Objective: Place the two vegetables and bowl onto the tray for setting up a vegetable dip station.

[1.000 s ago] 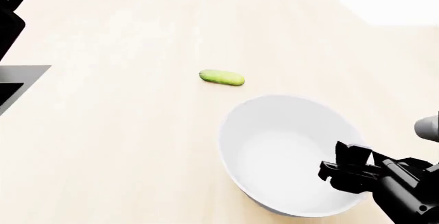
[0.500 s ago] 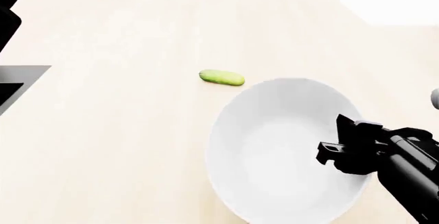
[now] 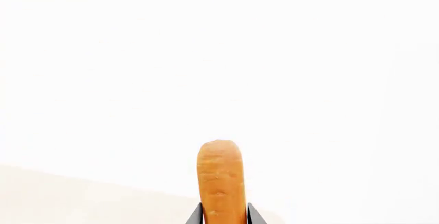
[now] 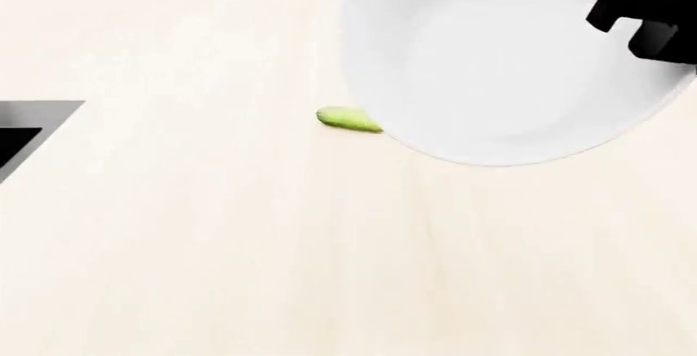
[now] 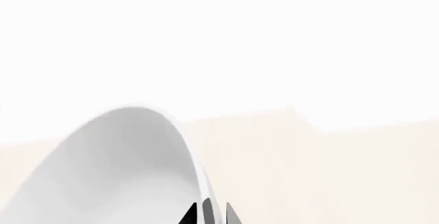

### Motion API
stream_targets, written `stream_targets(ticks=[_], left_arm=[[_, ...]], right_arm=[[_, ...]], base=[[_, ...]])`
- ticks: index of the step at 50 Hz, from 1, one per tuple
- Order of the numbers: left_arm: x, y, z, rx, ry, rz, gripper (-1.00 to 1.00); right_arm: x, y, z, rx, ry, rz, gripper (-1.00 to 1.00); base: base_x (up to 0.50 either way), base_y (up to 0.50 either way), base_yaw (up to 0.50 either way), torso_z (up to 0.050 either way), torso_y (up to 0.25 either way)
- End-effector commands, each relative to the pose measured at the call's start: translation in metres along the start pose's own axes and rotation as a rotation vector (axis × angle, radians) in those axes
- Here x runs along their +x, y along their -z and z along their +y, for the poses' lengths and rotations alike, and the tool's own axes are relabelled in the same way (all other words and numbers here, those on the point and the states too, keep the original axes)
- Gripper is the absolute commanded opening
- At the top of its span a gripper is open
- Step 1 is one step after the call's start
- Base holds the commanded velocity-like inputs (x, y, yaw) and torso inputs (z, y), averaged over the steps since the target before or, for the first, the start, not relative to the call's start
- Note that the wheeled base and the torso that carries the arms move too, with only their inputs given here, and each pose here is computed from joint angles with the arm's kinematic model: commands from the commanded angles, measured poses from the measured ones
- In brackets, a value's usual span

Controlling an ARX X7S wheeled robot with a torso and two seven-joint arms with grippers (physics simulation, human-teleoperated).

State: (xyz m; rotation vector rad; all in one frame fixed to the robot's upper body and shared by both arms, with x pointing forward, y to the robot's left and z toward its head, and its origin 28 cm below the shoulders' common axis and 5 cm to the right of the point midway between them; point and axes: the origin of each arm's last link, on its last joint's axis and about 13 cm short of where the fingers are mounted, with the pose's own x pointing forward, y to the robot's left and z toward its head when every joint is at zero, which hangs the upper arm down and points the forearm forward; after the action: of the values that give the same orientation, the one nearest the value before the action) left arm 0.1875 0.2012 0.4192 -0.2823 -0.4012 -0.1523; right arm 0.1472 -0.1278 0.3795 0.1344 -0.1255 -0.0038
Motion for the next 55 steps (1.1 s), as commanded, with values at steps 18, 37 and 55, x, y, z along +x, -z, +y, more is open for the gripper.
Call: stream_targets(ticks=[18,37,55], left_arm=[[-0.0043,-0.0164,0.0014,-0.023,-0.005,-0.061,-1.0],[-0.0045,-0.0166,0.0018,-0.024,-0.004,-0.064,-1.0],[-0.0048,-0.0181,0.0024,-0.025,-0.005,-0.071,-1.0]], right_arm=[[0.0063,-0.0248,0.0122,-0.066,-0.022,-0.096,-1.0],[0.0104,-0.0198,0.0117,-0.133,-0.013,-0.105,-1.0],[0.0111,-0.0192,0.013,-0.15,-0.018,-0.098,-1.0]], base=[[-0.5,0.0,0.0,0.0,0.0],[-0.1,0.29,0.0,0.0,0.0],[0.0,0.5,0.0,0.0,0.0]])
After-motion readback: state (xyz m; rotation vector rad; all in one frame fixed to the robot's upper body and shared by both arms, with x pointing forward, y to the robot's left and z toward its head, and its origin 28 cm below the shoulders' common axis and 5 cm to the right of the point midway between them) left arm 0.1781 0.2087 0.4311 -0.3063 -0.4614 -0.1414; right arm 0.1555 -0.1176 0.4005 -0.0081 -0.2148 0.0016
